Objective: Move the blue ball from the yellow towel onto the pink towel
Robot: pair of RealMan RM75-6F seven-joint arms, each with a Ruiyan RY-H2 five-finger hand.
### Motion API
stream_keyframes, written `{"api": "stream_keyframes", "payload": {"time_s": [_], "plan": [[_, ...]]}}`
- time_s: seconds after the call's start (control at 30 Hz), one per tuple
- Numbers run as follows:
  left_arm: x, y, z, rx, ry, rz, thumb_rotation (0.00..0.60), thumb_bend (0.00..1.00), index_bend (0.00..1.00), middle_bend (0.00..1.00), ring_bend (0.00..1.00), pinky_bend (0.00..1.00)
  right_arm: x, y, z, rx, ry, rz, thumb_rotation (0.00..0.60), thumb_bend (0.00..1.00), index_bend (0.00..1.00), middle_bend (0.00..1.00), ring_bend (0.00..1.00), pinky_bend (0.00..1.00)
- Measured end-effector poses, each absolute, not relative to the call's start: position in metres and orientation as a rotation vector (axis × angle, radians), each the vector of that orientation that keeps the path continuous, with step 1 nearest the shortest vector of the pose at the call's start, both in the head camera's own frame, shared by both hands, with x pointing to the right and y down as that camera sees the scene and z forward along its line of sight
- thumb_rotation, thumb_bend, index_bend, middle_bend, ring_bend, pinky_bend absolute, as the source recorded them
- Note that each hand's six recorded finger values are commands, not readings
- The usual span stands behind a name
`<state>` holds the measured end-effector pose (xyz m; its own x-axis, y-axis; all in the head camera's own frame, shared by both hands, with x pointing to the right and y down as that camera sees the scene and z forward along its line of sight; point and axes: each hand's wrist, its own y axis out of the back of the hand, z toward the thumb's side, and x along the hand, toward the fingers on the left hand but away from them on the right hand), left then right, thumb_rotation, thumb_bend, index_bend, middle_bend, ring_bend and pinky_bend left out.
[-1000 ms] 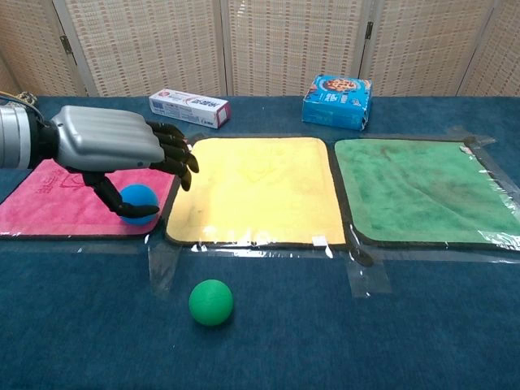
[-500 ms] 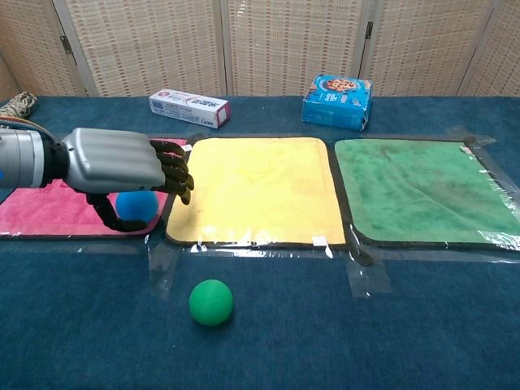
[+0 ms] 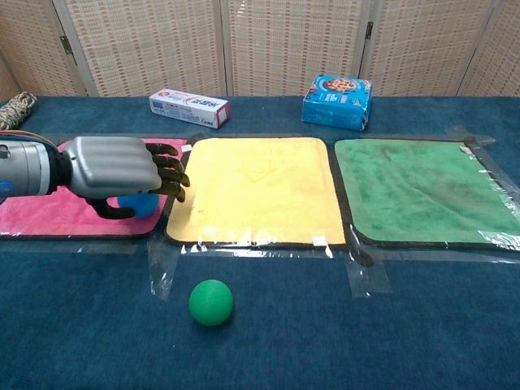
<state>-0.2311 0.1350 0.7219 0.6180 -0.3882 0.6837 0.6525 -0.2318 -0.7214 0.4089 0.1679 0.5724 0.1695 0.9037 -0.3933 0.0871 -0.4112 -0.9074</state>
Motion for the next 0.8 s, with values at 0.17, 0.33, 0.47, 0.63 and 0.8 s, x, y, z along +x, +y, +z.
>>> {"api": "stream_keyframes", "payload": {"time_s": [0.17, 0.33, 0.47, 0.63, 0.8], "plan": [[-0.234, 0.127, 0.725, -1.507, -0.217, -1.011, 0.597, 0.46, 0.20, 0.13, 0.10, 0.00, 0.409, 0.167, 0.572, -1.669, -0.957, 1.331, 0.600, 0.08, 0.00, 0.00, 0.00, 0.00], [-0.244, 0.115, 0.729, -1.490, -0.204, -1.062, 0.596, 0.46, 0.20, 0.13, 0.10, 0.00, 0.410, 0.167, 0.572, -1.667, -0.961, 1.334, 0.600, 0.08, 0.00, 0.00, 0.00, 0.00], [-0.255, 0.108, 0.732, -1.479, -0.200, -1.106, 0.598, 0.46, 0.21, 0.13, 0.10, 0.00, 0.410, 0.167, 0.573, -1.668, -0.962, 1.333, 0.600, 0.09, 0.00, 0.00, 0.00, 0.00], [-0.263, 0.103, 0.733, -1.469, -0.191, -1.137, 0.598, 0.46, 0.22, 0.13, 0.10, 0.00, 0.410, 0.166, 0.572, -1.667, -0.965, 1.330, 0.600, 0.09, 0.00, 0.00, 0.00, 0.00], [-0.266, 0.097, 0.728, -1.465, -0.164, -1.144, 0.597, 0.46, 0.22, 0.13, 0.10, 0.00, 0.410, 0.166, 0.571, -1.664, -0.968, 1.328, 0.600, 0.09, 0.00, 0.00, 0.00, 0.00]]}}
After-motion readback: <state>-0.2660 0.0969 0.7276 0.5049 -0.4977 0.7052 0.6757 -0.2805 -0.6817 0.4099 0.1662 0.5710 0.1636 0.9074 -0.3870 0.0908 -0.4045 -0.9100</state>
